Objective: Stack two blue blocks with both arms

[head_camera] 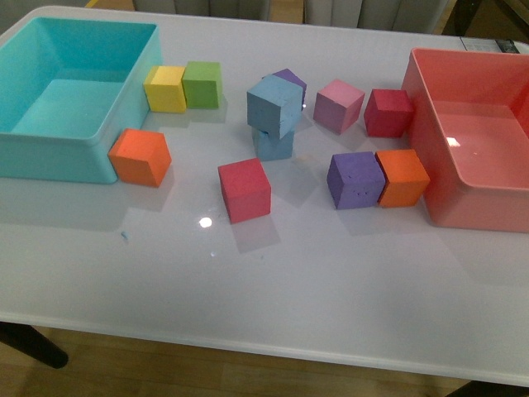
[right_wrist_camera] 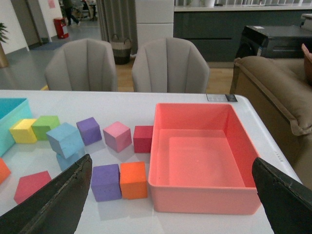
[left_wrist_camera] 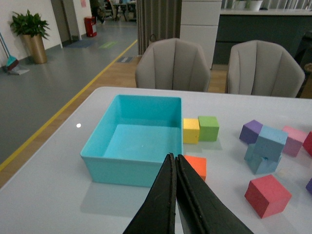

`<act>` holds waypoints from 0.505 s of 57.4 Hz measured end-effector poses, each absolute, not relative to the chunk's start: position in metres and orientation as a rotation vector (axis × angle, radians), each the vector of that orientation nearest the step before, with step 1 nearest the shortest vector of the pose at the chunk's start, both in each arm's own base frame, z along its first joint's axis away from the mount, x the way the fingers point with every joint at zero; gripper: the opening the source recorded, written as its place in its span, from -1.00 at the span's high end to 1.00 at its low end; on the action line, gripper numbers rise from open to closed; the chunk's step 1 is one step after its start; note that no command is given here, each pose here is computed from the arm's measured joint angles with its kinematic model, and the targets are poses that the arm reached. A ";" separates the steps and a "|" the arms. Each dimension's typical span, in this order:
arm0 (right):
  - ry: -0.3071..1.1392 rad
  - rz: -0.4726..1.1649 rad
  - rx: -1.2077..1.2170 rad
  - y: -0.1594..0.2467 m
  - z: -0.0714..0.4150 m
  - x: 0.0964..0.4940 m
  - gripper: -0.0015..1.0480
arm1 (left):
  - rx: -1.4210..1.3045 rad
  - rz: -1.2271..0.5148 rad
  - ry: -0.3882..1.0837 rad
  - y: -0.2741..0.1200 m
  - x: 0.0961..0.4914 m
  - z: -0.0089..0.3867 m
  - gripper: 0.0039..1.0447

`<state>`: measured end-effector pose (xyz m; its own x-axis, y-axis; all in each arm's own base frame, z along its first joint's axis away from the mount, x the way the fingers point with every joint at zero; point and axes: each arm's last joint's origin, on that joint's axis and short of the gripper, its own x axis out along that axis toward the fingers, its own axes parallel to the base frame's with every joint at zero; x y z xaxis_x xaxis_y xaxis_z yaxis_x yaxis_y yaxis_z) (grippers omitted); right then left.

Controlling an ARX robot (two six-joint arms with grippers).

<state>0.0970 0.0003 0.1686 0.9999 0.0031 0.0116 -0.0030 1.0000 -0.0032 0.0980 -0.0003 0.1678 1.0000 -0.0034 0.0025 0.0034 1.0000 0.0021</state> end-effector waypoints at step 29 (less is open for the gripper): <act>-0.012 0.003 -0.003 0.000 0.169 0.097 -0.83 | 0.002 -0.003 -0.011 0.000 0.097 0.168 0.37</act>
